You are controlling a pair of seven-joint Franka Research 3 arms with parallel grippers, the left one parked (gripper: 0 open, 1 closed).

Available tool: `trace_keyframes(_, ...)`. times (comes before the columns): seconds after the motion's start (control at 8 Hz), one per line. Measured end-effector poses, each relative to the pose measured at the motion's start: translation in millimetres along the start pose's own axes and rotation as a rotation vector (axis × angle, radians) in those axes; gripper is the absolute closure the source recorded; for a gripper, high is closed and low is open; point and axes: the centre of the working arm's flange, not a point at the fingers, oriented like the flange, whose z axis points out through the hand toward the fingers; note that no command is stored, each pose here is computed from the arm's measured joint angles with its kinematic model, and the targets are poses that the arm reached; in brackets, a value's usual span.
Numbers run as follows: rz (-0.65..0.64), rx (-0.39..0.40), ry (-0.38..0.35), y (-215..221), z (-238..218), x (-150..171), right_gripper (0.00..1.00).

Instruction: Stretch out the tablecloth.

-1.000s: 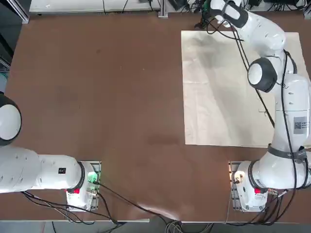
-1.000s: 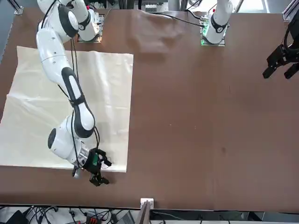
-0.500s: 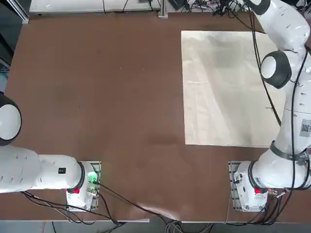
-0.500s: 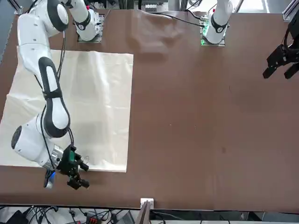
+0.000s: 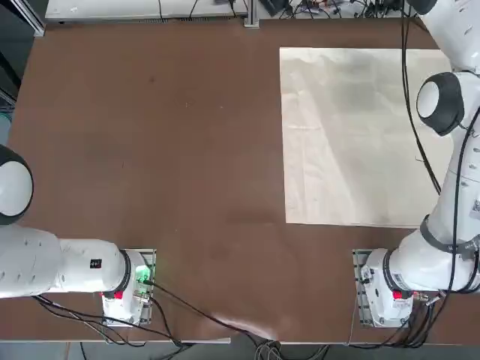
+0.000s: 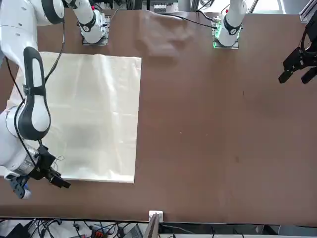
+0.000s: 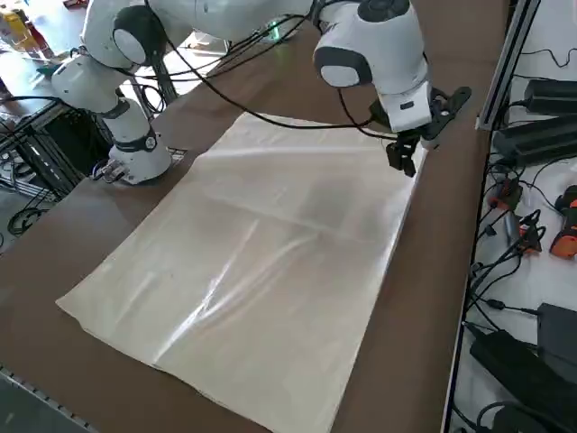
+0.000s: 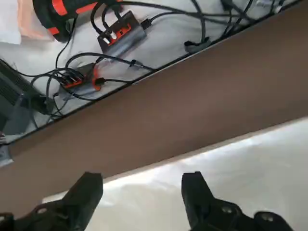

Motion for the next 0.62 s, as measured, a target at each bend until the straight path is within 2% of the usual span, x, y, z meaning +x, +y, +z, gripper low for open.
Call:
trace_keyframes(0.12, -0.062, -0.041, 0.01, 10, -16, 4, 0.0)
trace_keyframes(0.38, -0.124, -0.093, 0.014, 2, -60, 2, 0.0)
trace_keyframes(0.62, -0.206, -0.163, -0.026, -8, -116, -10, 0.0)
